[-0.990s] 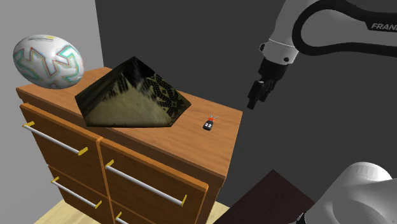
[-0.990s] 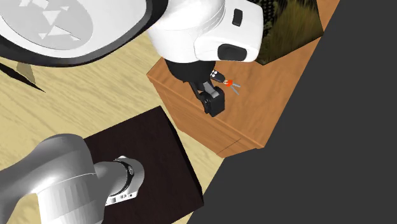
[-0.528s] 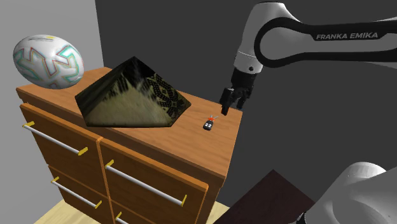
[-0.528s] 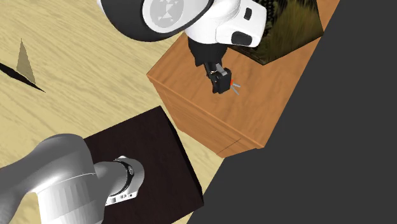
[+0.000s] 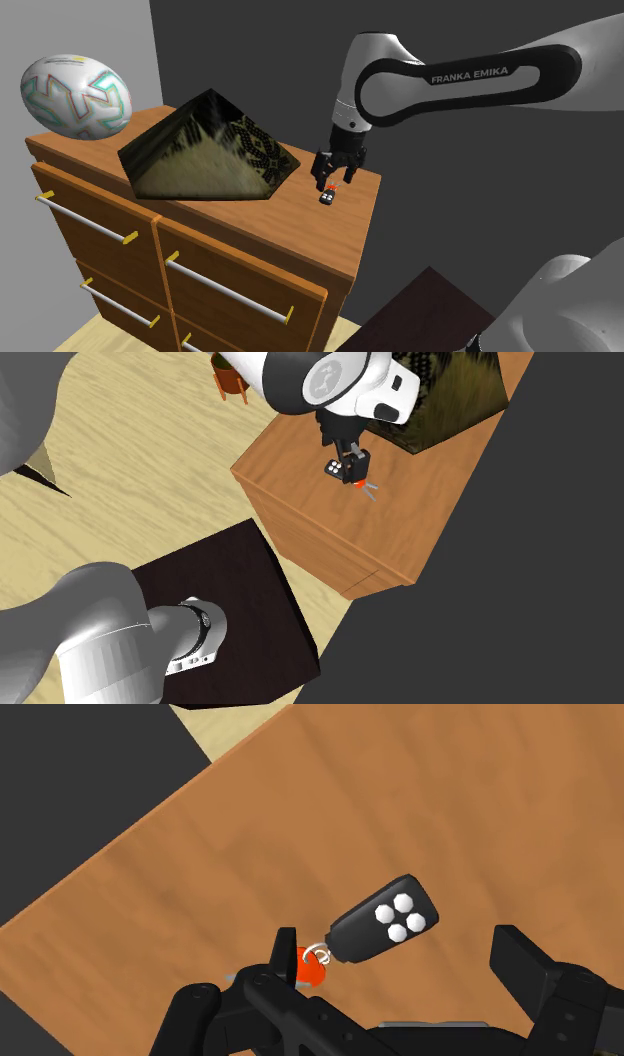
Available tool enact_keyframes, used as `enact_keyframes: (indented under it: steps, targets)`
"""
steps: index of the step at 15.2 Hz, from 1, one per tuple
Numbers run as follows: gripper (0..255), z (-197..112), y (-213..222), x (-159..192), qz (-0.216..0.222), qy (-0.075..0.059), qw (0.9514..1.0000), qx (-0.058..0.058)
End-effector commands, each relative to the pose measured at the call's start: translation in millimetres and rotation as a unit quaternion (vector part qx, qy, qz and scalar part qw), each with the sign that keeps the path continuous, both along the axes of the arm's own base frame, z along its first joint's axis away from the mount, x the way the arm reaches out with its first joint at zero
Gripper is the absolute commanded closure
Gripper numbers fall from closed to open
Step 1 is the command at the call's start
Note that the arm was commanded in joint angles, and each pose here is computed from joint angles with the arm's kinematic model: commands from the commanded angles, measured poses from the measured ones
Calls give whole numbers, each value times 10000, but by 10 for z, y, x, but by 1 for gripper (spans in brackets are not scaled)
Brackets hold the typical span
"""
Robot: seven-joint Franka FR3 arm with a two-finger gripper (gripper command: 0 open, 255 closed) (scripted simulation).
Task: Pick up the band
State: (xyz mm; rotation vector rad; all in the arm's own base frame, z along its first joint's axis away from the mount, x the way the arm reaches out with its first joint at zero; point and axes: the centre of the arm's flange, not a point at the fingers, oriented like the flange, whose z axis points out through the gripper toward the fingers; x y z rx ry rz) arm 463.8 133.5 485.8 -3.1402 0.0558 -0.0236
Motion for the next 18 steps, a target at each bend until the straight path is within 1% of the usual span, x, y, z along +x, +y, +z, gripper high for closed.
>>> enact_keyframes:
  steps: [1,4,6,7,16,18]
  targets:
    - [0,-107,21,18,-10,-1,10000,4]
    - [0,-266,21,18,-10,-1,10000,4]
    - [0,-296,21,18,-10,-1,10000,4]
    - [255,-293,23,12,-11,-1,10000,4]
    - [255,-296,21,18,-10,-1,10000,4]
    - [255,-190,21,17,-10,-1,10000,4]
